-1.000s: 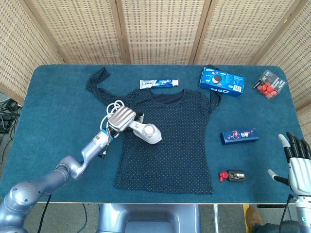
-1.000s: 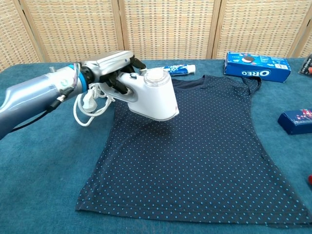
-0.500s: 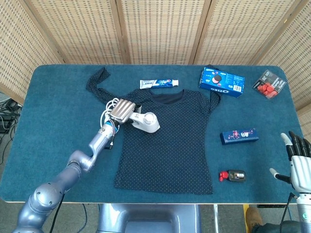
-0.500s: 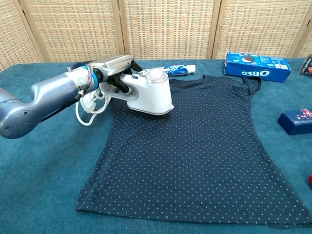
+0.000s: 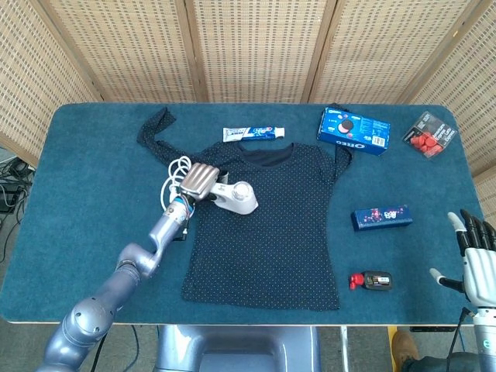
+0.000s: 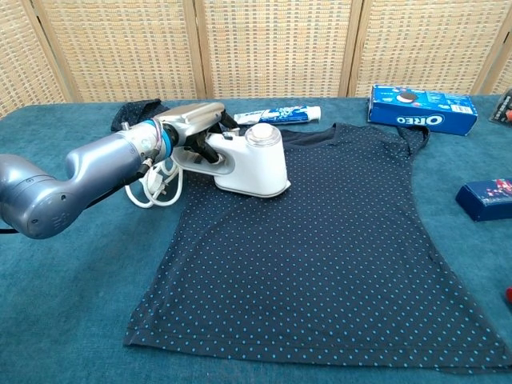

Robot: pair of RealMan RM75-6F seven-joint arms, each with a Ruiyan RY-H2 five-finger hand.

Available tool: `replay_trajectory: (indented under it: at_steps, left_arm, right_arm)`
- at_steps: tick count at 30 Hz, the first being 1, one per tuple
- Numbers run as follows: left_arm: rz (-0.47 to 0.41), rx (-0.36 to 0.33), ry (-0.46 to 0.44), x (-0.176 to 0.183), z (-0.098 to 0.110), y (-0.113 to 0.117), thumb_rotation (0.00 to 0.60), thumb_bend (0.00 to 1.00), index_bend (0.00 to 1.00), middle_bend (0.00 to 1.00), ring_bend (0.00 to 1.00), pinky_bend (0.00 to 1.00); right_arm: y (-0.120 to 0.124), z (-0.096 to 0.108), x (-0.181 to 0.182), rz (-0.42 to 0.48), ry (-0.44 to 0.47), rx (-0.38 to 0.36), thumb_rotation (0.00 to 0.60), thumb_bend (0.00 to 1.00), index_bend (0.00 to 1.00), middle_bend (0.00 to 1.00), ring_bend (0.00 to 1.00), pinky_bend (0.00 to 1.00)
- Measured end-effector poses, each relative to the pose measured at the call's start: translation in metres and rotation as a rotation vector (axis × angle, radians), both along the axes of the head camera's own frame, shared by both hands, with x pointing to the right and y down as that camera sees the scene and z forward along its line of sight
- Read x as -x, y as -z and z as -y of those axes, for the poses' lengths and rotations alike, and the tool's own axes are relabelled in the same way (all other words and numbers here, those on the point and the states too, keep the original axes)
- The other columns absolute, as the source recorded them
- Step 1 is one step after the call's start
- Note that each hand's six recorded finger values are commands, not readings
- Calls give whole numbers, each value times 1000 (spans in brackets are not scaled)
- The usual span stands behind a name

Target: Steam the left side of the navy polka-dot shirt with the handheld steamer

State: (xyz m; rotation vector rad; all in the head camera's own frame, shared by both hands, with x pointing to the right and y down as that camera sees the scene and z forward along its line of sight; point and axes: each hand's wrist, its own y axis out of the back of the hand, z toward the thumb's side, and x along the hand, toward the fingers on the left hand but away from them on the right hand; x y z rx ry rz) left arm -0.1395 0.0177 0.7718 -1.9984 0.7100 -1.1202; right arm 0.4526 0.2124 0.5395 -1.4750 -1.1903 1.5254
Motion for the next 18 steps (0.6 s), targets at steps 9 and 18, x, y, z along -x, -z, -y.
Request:
replay_trajectory:
  at_steps: [9, 18]
  left_arm:
    - [-1, 4, -23, -4, -8, -3, 600, 730, 1000, 913, 817, 942]
    - [-14, 15, -44, -5, -15, -4, 600, 729, 1000, 913, 817, 942]
  right_arm:
    - [2, -1, 0, 8, 1, -4, 600, 0, 28, 0, 0, 0]
    - [3, -2, 2, 13, 8, -3, 600, 0, 28, 0, 0, 0]
